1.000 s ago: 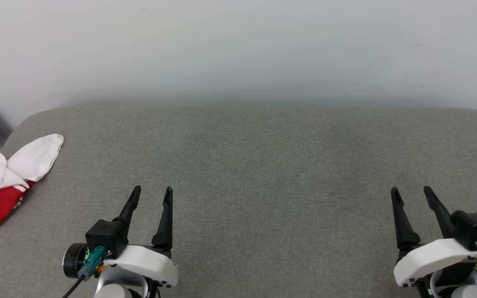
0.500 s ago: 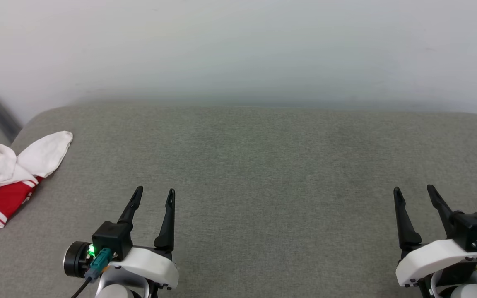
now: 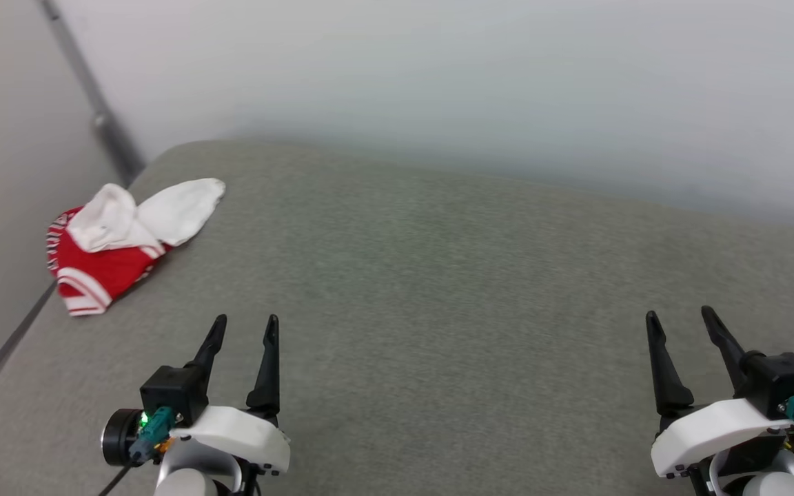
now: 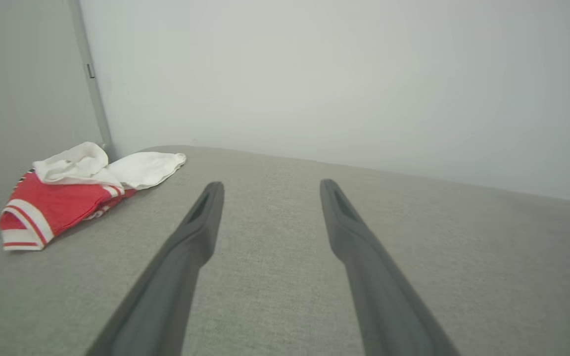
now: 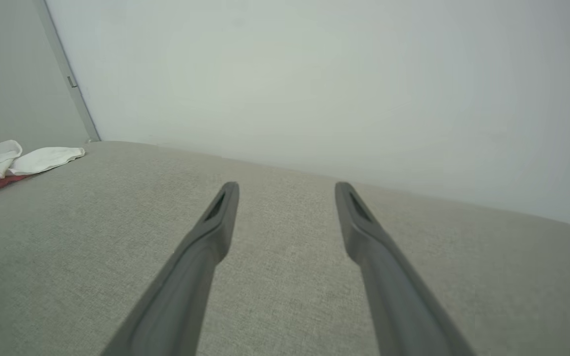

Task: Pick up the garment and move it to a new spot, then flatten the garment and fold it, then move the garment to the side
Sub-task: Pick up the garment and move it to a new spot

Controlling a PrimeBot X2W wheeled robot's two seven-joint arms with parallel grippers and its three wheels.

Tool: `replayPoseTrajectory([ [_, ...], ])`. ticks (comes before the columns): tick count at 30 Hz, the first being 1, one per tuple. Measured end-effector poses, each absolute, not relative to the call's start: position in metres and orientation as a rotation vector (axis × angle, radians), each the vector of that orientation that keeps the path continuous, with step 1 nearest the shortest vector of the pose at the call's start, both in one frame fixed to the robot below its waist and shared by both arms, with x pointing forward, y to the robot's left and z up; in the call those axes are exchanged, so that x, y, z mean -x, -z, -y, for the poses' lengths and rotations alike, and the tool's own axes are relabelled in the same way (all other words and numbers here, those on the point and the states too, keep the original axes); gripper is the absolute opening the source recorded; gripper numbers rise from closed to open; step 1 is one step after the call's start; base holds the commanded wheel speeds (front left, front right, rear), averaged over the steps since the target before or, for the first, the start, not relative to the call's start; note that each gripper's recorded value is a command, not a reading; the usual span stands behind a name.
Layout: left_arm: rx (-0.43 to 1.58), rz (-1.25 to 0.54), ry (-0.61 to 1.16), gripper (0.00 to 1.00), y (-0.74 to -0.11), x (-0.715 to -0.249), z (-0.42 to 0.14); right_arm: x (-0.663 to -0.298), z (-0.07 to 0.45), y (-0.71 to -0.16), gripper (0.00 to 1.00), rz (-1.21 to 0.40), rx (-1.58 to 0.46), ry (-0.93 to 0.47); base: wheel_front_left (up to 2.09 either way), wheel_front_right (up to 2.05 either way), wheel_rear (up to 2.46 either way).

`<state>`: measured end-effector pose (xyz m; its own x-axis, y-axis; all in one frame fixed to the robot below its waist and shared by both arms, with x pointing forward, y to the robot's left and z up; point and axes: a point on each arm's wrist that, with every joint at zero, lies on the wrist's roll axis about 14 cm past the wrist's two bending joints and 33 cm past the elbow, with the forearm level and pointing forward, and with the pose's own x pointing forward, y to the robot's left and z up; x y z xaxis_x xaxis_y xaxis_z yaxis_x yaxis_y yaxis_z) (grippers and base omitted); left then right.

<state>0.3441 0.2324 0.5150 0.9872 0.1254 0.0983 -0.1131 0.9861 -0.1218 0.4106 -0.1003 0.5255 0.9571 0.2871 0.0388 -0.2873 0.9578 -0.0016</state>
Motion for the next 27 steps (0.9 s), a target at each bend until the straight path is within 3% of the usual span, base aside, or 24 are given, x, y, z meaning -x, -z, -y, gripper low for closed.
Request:
replayPoseTrajectory([
  [17,0.082,0.098,-0.551,1.0,-0.509,-0.248,-0.353,-0.413,-0.043,-0.535,1.0,0.071,-0.033,-0.68,0.0,0.0,0.0],
  [27,0.057,0.086,-0.609,1.0,-0.512,-0.236,-0.37,-0.41,-0.059,-0.534,1.0,0.066,-0.037,-0.728,0.0,0.0,0.0],
])
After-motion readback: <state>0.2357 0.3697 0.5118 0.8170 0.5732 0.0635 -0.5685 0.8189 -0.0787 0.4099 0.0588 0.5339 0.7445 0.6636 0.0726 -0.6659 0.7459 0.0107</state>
